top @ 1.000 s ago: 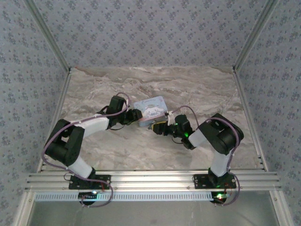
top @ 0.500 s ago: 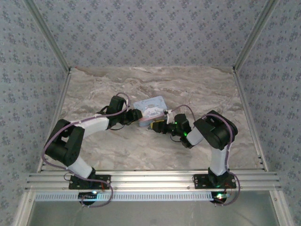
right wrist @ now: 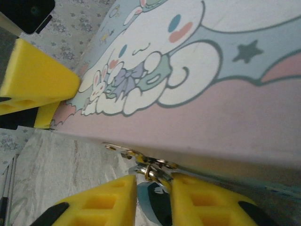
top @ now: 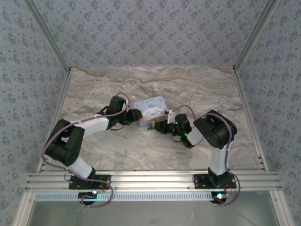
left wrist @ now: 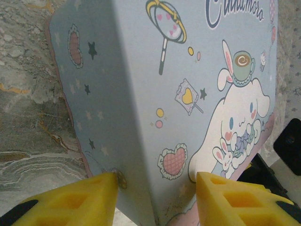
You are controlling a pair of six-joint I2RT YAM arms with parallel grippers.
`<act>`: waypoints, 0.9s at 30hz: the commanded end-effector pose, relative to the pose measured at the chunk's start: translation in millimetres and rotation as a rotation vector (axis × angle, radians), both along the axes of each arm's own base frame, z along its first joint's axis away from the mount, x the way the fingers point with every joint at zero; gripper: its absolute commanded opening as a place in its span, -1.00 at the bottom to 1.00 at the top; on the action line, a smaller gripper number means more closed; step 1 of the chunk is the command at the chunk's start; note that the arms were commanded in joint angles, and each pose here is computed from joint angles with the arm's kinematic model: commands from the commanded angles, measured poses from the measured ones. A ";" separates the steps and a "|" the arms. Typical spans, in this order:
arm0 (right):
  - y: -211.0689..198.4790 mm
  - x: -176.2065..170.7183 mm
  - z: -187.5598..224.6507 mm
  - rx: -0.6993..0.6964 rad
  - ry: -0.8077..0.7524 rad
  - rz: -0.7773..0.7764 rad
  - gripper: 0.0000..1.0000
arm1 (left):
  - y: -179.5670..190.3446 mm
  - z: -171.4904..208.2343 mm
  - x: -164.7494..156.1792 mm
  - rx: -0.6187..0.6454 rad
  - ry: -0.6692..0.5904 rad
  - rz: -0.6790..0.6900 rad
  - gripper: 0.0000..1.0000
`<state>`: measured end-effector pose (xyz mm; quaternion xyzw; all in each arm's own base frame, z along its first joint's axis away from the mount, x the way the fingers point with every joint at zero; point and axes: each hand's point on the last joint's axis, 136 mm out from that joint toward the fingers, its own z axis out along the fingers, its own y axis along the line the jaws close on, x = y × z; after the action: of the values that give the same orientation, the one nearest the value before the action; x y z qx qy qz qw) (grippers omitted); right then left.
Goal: Unlock a padlock with a key
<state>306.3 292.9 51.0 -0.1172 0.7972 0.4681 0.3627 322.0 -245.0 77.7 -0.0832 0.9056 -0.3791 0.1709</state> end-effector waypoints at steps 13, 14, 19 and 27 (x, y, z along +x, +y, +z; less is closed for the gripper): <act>-8.8 9.1 -4.9 0.018 0.031 -0.082 -0.99 | 10.9 -23.6 -20.1 0.066 0.084 0.007 -0.07; -10.0 9.7 -4.4 0.021 0.031 -0.087 -1.00 | 11.0 -24.0 -20.5 0.068 0.084 0.007 -0.07; -18.4 11.3 -0.5 0.031 0.032 -0.121 -1.00 | 12.4 -25.0 -20.7 0.074 0.083 0.010 -0.07; -33.0 16.6 13.4 0.076 0.031 -0.174 -1.00 | 12.5 -26.5 -21.5 0.075 0.087 0.010 -0.07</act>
<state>313.6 268.9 49.8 -0.0525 0.8040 0.4633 0.3690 321.8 -244.1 77.6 -0.0839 0.9056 -0.3775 0.1742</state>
